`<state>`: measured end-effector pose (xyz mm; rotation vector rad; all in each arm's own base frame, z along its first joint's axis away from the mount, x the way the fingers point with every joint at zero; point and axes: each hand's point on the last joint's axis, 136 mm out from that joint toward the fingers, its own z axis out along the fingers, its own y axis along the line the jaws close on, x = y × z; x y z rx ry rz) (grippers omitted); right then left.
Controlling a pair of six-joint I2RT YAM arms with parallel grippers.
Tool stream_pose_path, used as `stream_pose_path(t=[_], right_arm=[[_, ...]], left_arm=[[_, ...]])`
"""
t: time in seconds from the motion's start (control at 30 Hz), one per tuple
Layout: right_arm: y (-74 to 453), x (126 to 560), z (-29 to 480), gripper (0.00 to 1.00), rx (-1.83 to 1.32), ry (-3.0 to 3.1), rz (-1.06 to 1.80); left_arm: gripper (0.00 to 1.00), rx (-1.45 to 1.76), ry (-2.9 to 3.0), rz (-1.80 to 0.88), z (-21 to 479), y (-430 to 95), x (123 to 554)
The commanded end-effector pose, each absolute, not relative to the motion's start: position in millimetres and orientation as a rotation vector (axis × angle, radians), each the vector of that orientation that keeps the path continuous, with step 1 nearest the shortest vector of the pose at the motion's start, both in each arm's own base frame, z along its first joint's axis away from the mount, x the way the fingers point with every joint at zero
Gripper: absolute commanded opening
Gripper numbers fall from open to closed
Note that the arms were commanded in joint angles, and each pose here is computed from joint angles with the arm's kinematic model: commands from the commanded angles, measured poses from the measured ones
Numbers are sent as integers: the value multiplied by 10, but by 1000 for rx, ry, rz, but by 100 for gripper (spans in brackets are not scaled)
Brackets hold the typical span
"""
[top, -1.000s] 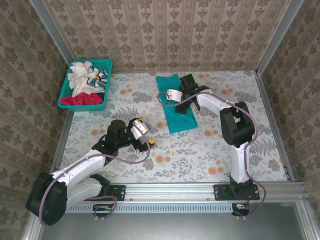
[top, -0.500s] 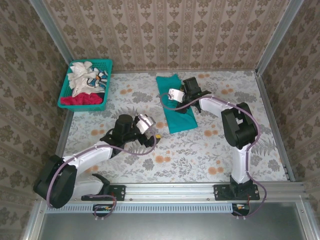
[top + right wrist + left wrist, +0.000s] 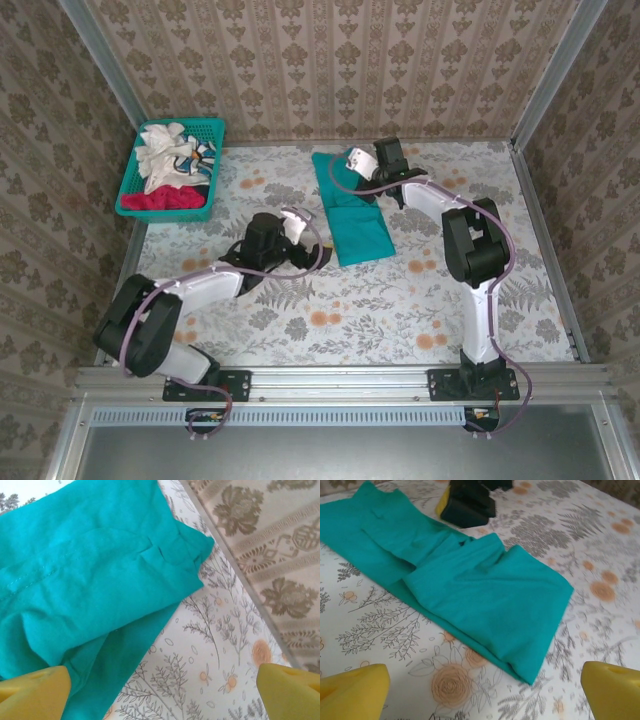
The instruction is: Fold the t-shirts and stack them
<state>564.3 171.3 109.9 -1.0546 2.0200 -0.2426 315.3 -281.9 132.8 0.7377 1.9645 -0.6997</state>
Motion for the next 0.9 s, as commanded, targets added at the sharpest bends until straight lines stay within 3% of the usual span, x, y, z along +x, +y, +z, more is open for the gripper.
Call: stream_pose_path(t=[0.0, 0.13, 0.2, 0.4, 0.57, 0.87], right_arm=[[1485, 5513, 1629, 100, -546, 2129, -116], [1313, 5137, 1608, 100, -193, 2273, 138], [1294, 4954, 1516, 87, -58, 2321, 278], [1515, 4635, 1168, 61, 101, 2473, 602], [1688, 4620, 899, 34, 131, 2535, 734], [1783, 4471, 344, 22, 234, 2644, 819]], left_arm=[[100, 376, 2037, -781, 1520, -2890, 3550], [100, 184, 2181, -855, 1435, -3128, 3811], [96, 99, 2236, -875, 1321, -3243, 3926], [70, -81, 2429, -857, 889, -3440, 4165], [43, -112, 2485, -842, 708, -3547, 4278], [36, -96, 2621, -757, 255, -3460, 4131]])
